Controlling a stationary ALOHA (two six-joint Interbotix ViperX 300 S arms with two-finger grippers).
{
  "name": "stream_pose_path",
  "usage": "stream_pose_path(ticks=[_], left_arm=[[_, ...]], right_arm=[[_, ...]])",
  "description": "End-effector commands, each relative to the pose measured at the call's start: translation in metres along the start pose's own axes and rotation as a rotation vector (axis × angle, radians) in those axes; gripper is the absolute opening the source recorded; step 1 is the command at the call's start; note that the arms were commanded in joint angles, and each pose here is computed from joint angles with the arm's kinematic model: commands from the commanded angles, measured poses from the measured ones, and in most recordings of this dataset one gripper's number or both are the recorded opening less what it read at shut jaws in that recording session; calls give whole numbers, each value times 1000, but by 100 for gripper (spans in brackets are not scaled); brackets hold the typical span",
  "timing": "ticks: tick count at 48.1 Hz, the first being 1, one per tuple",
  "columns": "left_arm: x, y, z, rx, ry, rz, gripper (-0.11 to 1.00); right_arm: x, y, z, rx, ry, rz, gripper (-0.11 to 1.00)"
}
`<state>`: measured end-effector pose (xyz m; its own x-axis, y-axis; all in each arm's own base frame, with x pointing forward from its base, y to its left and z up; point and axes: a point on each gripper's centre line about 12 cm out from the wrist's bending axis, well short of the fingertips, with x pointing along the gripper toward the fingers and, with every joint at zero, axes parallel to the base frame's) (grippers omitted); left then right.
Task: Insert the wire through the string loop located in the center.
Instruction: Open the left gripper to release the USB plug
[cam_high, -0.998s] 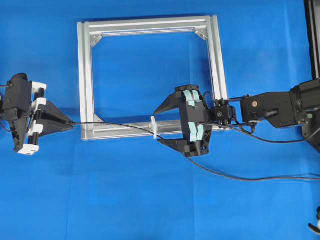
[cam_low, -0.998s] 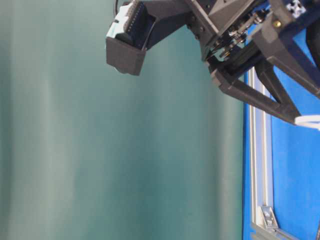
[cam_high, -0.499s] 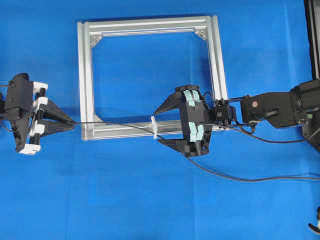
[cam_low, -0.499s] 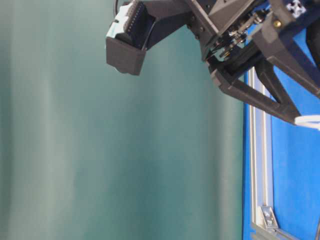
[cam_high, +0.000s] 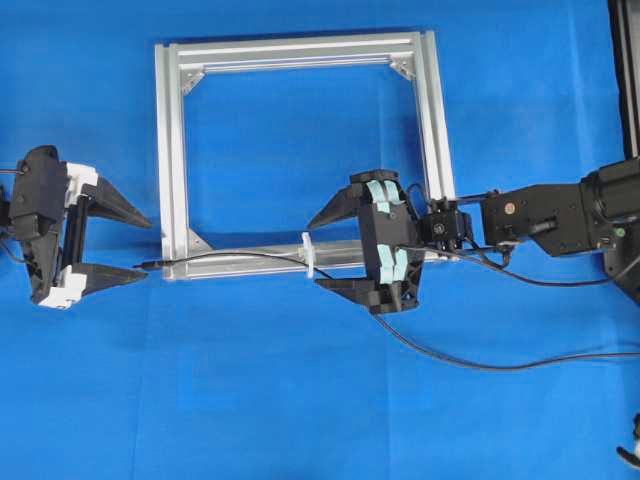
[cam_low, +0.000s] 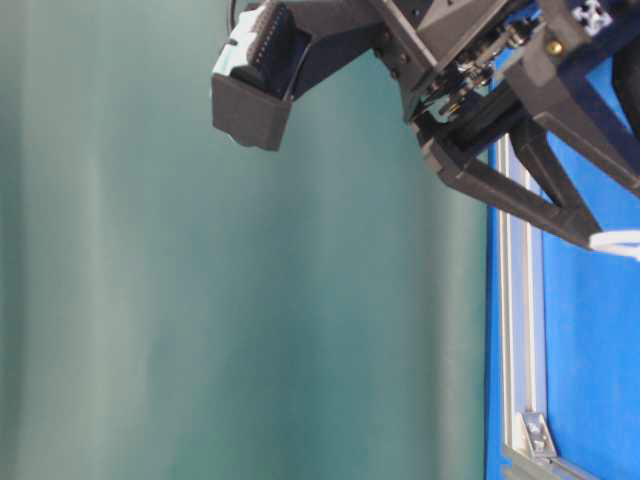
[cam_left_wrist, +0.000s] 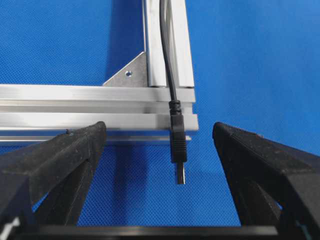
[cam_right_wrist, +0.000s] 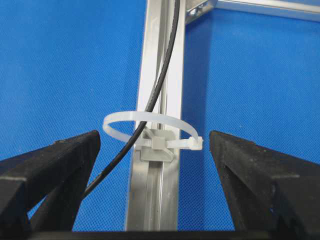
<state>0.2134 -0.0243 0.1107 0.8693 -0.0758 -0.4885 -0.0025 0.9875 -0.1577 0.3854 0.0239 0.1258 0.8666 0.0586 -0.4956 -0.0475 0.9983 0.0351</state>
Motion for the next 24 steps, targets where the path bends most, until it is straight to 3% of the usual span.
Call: stream_pose_path(ticks=[1, 24], left_arm=[[1, -1, 5, 0, -18, -4, 92], [6, -9, 36, 0, -25, -16, 92]], right_arm=[[-1, 1, 11, -1, -35, 3, 96], [-21, 3, 28, -3, -50, 5, 96]])
